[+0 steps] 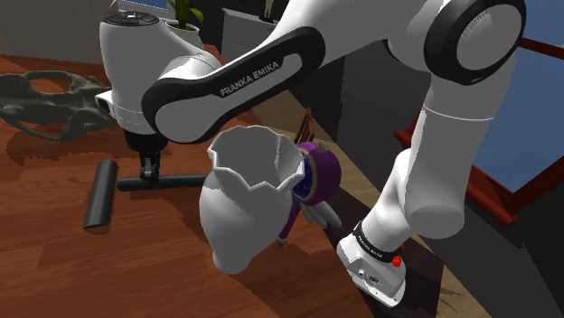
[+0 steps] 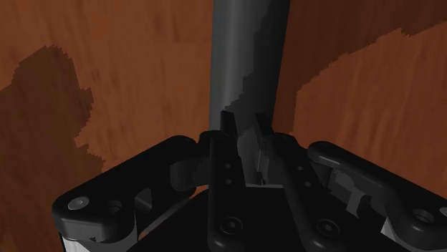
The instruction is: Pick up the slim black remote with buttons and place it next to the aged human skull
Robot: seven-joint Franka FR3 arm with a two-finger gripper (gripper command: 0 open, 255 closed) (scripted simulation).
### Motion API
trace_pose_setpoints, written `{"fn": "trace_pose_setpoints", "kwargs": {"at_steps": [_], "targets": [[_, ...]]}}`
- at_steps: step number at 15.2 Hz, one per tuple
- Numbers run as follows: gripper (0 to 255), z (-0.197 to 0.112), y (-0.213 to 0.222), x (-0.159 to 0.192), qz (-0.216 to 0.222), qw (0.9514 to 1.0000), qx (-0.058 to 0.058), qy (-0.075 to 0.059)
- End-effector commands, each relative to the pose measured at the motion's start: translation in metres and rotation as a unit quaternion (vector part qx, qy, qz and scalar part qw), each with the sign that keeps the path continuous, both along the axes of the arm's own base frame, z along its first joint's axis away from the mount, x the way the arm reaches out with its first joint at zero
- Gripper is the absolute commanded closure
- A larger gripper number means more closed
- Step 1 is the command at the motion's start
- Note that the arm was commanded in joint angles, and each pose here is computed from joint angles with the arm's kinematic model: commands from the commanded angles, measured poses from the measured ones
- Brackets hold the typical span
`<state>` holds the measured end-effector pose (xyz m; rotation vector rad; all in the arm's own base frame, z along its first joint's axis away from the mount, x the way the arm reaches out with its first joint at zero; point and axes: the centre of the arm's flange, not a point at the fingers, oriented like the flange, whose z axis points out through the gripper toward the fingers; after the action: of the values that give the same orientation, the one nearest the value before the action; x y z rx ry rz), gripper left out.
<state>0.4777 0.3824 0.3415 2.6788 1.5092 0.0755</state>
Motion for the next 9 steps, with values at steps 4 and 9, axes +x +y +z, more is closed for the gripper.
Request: {"fn": "trace_pose_setpoints", "kwargs": {"at_steps": [4, 9], "targets": [[255, 0.026, 0.0, 0.001, 0.0, 1.0, 0.0, 0.0], [255, 0.052, 0.0, 0.001, 0.0, 1.0, 0.0, 0.0]]}}
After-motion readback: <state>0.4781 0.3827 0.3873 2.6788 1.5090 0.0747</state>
